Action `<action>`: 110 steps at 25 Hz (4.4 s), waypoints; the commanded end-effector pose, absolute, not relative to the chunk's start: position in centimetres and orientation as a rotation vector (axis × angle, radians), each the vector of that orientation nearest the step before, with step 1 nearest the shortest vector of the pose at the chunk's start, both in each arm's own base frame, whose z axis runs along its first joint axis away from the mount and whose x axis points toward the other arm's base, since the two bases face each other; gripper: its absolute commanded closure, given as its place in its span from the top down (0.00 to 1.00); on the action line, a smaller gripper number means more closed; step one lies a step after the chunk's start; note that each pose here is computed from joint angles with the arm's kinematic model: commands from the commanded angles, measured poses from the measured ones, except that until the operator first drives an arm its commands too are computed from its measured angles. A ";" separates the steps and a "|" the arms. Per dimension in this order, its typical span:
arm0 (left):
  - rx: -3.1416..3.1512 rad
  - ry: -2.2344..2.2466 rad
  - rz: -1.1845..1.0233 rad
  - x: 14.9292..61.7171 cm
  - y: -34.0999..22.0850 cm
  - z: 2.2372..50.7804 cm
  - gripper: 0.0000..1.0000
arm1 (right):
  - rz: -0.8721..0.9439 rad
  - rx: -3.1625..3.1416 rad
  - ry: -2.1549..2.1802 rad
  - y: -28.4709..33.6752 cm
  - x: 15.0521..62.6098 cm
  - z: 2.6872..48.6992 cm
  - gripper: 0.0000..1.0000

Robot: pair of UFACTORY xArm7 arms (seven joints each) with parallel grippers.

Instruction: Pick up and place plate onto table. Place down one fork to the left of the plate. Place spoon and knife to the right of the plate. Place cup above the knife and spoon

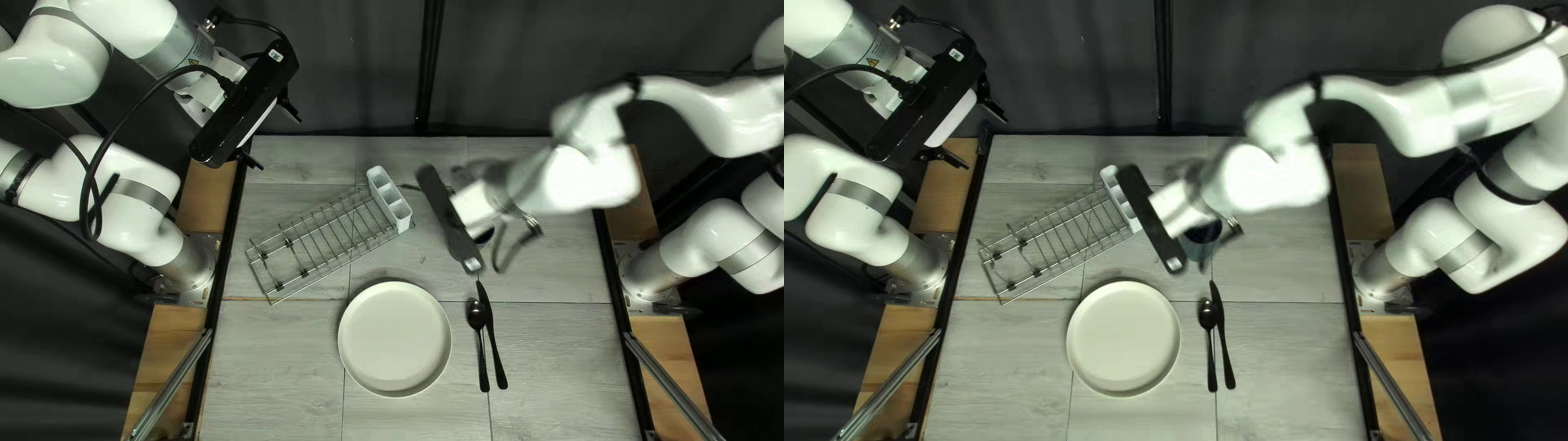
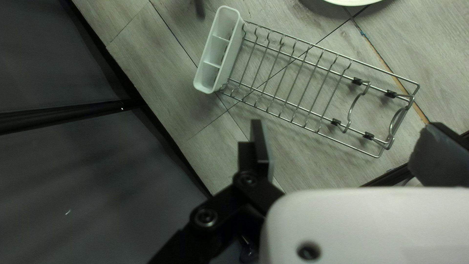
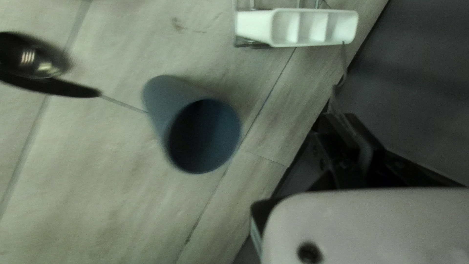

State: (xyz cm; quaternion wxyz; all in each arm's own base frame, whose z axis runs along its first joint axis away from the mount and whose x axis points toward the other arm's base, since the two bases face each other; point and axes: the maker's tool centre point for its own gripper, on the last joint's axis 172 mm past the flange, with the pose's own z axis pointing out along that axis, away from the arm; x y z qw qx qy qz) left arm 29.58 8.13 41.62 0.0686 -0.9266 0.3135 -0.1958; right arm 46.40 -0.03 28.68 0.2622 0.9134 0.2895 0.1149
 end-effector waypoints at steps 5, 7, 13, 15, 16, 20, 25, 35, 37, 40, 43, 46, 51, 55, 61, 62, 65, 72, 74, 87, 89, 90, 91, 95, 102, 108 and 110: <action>-2.790 0.944 -0.590 29.6 8.1 41.6 1.00 | 0.431 2.277 0.784 6.7 44.4 28.2 0.00; -2.790 0.944 -0.590 29.6 8.1 41.6 1.00 | 0.431 2.277 0.784 6.7 44.4 28.2 0.00; -2.790 0.944 -0.590 29.6 8.1 41.6 1.00 | 0.431 2.277 0.784 6.7 44.4 28.2 0.00; -2.790 0.944 -0.590 29.6 8.1 41.6 1.00 | 0.431 2.277 0.784 6.7 44.4 28.2 0.00; -2.790 0.944 -0.590 29.6 8.1 41.6 1.00 | 0.431 2.277 0.784 6.7 44.4 28.2 0.00; -2.790 0.944 -0.590 29.6 8.1 41.6 1.00 | 0.431 2.277 0.784 6.7 44.4 28.2 0.00; -2.828 0.910 -0.614 32.1 7.4 40.1 1.00 | 0.431 2.277 0.784 6.7 44.4 28.2 0.00; -2.917 0.939 -0.594 40.4 4.7 35.5 1.00 | 0.431 2.277 0.784 6.7 44.4 28.2 0.00; -2.918 0.962 -0.607 42.0 4.1 34.3 1.00 | 0.431 2.277 0.784 6.7 44.4 28.2 0.00; -2.917 1.003 -0.640 44.6 3.2 32.6 1.00 | 0.431 2.277 0.784 6.7 44.4 28.2 0.00; -2.918 1.028 -0.679 46.5 2.8 31.6 1.00 | 0.431 2.277 0.784 6.7 44.4 28.2 0.00; -2.927 1.033 -0.730 48.3 2.3 30.6 1.00 | 0.431 2.277 0.784 6.7 44.4 28.2 0.00; -2.936 1.062 -0.769 50.9 2.1 29.2 1.00 | 0.431 2.277 0.784 6.7 44.4 28.2 0.00; -2.948 1.099 -0.769 52.8 2.7 28.1 1.00 | 0.431 2.277 0.784 6.7 44.4 28.2 0.00; -2.952 1.127 -0.783 54.3 3.2 26.3 1.00 | 0.431 2.277 0.784 6.7 44.4 28.2 0.00; -2.953 1.129 -0.786 54.4 3.2 26.0 1.00 | 0.431 2.277 0.784 6.7 44.4 28.2 0.00; -2.961 1.124 -0.802 54.9 3.5 25.1 1.00 | 0.431 2.277 0.784 6.7 44.4 28.2 0.00; -2.981 1.097 -0.766 55.2 3.1 24.6 1.00 | 0.431 2.277 0.784 6.7 44.4 28.2 0.00; -2.986 1.089 -0.761 55.0 2.9 24.7 1.00 | 0.431 2.277 0.784 6.7 44.4 28.2 0.00; -2.993 1.099 -0.733 55.7 1.6 23.6 1.00 | 0.431 2.277 0.784 6.7 44.4 28.2 0.00; -2.994 1.106 -0.734 55.7 1.5 23.5 1.00 | 0.431 2.277 0.784 6.7 44.4 28.2 0.00; -2.995 1.110 -0.736 55.7 1.5 23.4 1.00 | 0.431 2.277 0.784 6.7 44.4 28.2 0.00; -2.996 1.113 -0.737 55.7 1.5 23.4 1.00 | 0.431 2.277 0.784 6.7 44.4 28.2 0.00; -2.994 1.131 -0.740 56.1 1.2 23.1 1.00 | 0.431 2.277 0.784 6.7 44.4 28.2 0.00; -2.987 1.148 -0.751 56.0 1.1 23.1 0.00 | 0.431 2.277 0.784 6.7 44.4 28.2 0.00; -2.987 1.148 -0.751 56.0 1.1 23.1 0.00 | 0.431 2.277 0.784 6.7 44.4 28.2 0.00; -2.987 1.148 -0.751 56.0 1.1 23.1 0.00 | 0.431 2.277 0.784 6.7 44.4 28.2 0.00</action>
